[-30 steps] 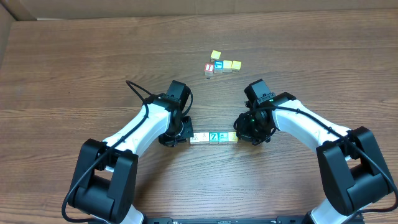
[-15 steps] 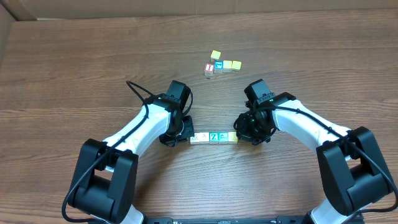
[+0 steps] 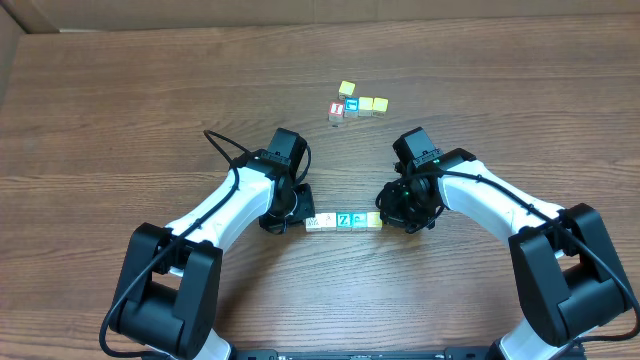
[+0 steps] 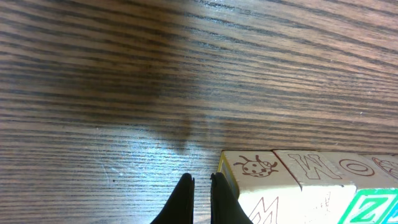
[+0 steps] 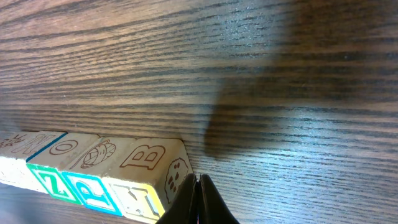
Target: Flip 5 blocks
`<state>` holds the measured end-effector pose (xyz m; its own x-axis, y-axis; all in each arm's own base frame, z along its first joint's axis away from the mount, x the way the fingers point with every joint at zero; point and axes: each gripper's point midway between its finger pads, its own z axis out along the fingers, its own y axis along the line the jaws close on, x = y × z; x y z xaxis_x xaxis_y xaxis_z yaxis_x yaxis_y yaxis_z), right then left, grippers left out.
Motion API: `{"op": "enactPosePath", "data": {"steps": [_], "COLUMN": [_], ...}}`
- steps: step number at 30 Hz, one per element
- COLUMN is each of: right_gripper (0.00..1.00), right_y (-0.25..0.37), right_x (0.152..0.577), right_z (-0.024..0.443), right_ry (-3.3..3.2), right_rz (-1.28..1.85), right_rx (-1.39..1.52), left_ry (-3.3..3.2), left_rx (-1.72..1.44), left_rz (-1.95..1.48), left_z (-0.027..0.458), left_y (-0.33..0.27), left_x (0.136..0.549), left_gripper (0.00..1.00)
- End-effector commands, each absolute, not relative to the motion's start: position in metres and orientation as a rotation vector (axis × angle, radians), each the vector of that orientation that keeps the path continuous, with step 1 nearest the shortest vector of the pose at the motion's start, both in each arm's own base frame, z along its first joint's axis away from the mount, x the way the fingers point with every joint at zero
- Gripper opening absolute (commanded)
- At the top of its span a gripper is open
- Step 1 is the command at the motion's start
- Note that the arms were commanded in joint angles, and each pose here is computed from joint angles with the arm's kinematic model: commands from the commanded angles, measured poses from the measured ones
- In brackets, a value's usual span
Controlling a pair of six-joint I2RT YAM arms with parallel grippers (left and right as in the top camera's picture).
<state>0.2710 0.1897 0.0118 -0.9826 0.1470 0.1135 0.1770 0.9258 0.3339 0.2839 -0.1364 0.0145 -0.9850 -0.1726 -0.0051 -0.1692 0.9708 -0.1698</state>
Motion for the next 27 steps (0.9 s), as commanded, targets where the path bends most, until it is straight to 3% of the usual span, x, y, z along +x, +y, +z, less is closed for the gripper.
{"op": "enactPosePath", "data": {"steps": [1,27], "right_gripper": [0.04,0.04], "right_y": [0.1911,0.1931], "right_x": [0.268,0.2677], "right_z": [0.0105,0.011], "right_ry": [-2.987,-2.984], "right_rz": [-0.538,-0.549], "right_rx": [-0.255,-0.249], "left_ry": [3.106,3.115], "left_rx": [-0.286,-0.249], "left_rz": [-0.281,-0.276], "left_z": [0.0144,0.0141], "left_y": [-0.1391,-0.1441], "left_x": [0.2807,0.2767], "left_gripper": [0.04,0.04]}}
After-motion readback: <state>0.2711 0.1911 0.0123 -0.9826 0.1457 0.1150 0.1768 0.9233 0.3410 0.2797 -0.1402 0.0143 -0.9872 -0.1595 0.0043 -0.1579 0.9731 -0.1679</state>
